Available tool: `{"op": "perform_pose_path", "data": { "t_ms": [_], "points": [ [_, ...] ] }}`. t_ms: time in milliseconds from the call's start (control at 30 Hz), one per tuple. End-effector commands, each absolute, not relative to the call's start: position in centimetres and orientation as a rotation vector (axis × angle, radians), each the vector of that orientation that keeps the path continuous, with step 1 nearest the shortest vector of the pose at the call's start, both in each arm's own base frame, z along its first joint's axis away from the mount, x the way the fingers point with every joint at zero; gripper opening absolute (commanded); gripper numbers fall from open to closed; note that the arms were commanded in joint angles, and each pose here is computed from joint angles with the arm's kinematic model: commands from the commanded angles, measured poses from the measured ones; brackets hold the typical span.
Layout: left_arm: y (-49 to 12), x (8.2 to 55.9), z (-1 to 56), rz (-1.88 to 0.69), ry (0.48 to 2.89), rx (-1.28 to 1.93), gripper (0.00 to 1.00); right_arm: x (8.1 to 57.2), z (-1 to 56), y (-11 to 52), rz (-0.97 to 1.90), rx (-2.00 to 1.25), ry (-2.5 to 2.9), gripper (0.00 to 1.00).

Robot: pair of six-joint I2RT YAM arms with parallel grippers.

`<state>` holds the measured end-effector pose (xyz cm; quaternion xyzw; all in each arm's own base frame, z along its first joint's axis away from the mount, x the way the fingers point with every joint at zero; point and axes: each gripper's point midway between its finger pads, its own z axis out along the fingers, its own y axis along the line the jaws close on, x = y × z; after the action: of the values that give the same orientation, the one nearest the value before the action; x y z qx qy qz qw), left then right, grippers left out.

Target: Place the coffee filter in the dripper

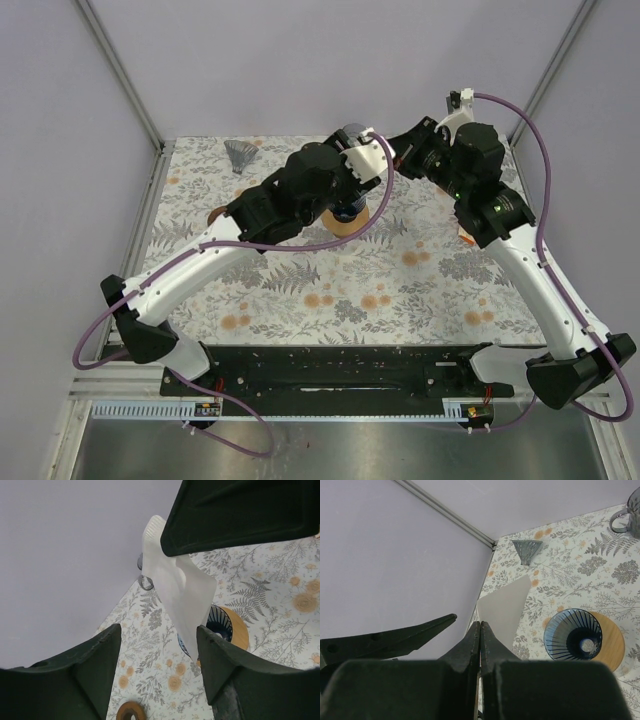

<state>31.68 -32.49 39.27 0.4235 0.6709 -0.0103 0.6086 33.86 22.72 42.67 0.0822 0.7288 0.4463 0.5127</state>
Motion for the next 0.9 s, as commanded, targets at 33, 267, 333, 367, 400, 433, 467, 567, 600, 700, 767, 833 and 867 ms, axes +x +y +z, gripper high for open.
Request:
{"op": "perform_pose_path", "data": {
  "t_ms": [33,267,333,367,400,433,467,567,600,700,767,833,867],
  "points": [
    [-32.2,32.2,40.5,0.005,1.515,0.921,0.60,33.2,44.6,23.0,1.109,0.165,1.683,0.00],
    [-32.4,32.9,39.2,0.045,1.522,0.931,0.53,33.0,44.8,23.5,1.151,0.154,1.673,0.00],
    [-32.6,32.9,39.1,0.038,1.522,0.932,0.51,33.0,44.7,23.3,1.138,0.152,1.676,0.00],
    [-32.5,32.8,39.3,0.033,1.522,0.930,0.51,33.0,44.6,23.2,1.130,0.153,1.679,0.00],
    [-32.5,32.7,39.3,0.027,1.525,0.933,0.51,33.0,44.5,23.1,1.119,0.152,1.680,0.00],
    [-32.6,32.6,39.4,0.017,1.527,0.938,0.51,33.0,44.4,23.0,1.110,0.154,1.681,0.00],
    [-32.5,32.4,39.7,0.009,1.525,0.936,0.51,33.1,44.4,22.9,1.103,0.154,1.680,0.00],
    [-32.5,32.2,40.3,-0.011,1.526,0.928,0.51,33.2,44.1,23.0,1.105,0.152,1.687,0.00],
    [-32.6,32.0,40.4,-0.028,1.528,0.931,0.51,33.2,44.2,23.1,1.110,0.149,1.687,0.00],
    [-32.9,31.2,40.9,-0.104,1.534,0.948,0.53,33.4,43.8,23.1,1.098,0.148,1.693,0.00],
    [-33.1,30.5,41.0,-0.148,1.539,0.970,0.59,33.4,43.7,23.1,1.091,0.147,1.696,0.00],
    [-33.0,30.1,41.4,-0.171,1.539,0.972,0.63,33.5,43.6,23.1,1.088,0.148,1.699,0.00],
    [-33.1,30.2,41.2,-0.166,1.543,0.975,0.63,33.5,43.7,23.1,1.090,0.149,1.696,0.00]
  ]
}}
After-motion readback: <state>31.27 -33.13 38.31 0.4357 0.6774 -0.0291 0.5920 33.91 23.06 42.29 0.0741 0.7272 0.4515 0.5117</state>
